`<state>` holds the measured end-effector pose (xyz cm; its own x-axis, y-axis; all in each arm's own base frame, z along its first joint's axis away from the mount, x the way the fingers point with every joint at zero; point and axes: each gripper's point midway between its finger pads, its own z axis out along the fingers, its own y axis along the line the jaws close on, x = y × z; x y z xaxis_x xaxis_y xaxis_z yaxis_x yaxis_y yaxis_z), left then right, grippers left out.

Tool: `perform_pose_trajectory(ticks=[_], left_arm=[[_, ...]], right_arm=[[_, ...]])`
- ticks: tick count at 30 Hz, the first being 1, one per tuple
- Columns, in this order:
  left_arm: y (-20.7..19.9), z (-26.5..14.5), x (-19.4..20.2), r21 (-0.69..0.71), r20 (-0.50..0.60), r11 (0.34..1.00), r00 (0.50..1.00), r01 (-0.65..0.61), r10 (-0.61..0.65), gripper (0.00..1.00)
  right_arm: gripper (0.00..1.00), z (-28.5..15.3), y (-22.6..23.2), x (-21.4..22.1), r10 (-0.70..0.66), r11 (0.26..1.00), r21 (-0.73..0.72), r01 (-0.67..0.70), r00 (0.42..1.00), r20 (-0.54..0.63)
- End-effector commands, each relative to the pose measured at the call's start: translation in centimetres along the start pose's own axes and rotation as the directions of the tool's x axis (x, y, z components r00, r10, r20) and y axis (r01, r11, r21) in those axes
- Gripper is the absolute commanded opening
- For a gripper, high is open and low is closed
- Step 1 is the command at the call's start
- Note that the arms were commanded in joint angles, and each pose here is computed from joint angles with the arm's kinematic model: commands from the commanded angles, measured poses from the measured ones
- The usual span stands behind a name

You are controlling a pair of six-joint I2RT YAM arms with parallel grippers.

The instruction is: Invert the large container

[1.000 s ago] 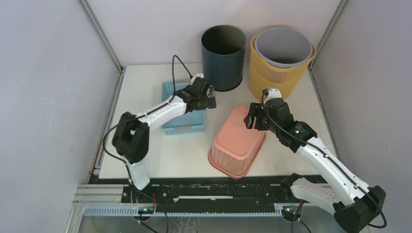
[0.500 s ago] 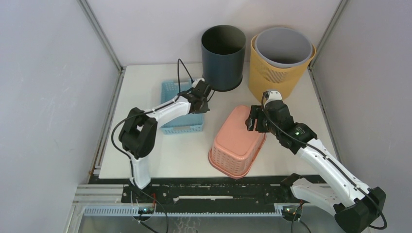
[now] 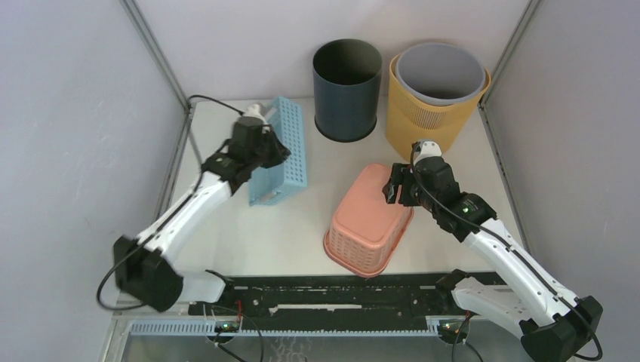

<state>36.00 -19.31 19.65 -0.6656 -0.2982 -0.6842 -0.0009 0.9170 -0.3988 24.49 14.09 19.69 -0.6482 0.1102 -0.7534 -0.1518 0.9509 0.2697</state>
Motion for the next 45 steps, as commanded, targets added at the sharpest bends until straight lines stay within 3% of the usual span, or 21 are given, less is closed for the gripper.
perform_pose_trajectory(ticks=[1,5,12,20,25,26,31,37,41,45], left_arm=[[-4.0,-6.9,-4.6,0.329,0.127,0.940,0.982,0.090,-0.139,0.00],[-4.9,-8.9,-4.6,0.500,0.084,0.847,0.963,0.181,-0.256,0.00],[-4.5,-7.2,-2.7,0.664,-0.038,0.670,0.910,0.331,-0.412,0.00],[-3.8,-6.4,-2.0,0.755,-0.144,0.491,0.840,0.435,-0.523,0.00],[-3.0,-7.6,-2.8,0.826,-0.224,0.303,0.768,0.476,-0.600,0.00],[-2.1,-7.3,-2.3,0.821,-0.283,0.233,0.727,0.521,-0.625,0.00],[-0.5,-5.2,0.0,0.776,-0.275,0.287,0.711,0.562,-0.648,0.00],[4.2,-1.7,3.8,0.621,-0.268,0.383,0.644,0.684,-0.716,0.04],[7.1,-0.7,5.7,0.537,-0.241,0.442,0.633,0.718,-0.736,0.20],[8.5,-0.2,7.0,0.457,-0.209,0.532,0.667,0.713,-0.715,0.38]], right_arm=[[0.74,-0.7,0.1,-1.3,0.012,1.000,-0.008,-0.012,0.999,0.045],[0.74,-0.9,0.2,-1.7,0.006,1.000,-0.004,-0.006,0.999,0.046],[0.74,-1.2,0.3,-2.0,0.004,1.000,-0.010,-0.004,0.999,0.047],[0.74,-1.3,0.1,-1.8,0.004,1.000,0.001,-0.004,0.999,0.040],[0.74,-1.1,0.2,-1.7,0.006,1.000,-0.001,-0.006,0.999,0.034],[0.74,-1.0,0.2,-1.7,0.007,1.000,-0.002,-0.007,0.999,0.032],[0.74,-0.8,0.2,-1.6,0.004,1.000,0.002,-0.004,1.000,0.028],[0.74,-0.4,0.1,-1.3,0.002,1.000,0.005,-0.002,1.000,0.018],[0.74,-0.2,0.1,-1.2,-0.001,1.000,0.003,0.001,1.000,0.015],[0.74,0.3,0.2,-1.0,-0.002,1.000,0.003,0.002,1.000,0.006]])
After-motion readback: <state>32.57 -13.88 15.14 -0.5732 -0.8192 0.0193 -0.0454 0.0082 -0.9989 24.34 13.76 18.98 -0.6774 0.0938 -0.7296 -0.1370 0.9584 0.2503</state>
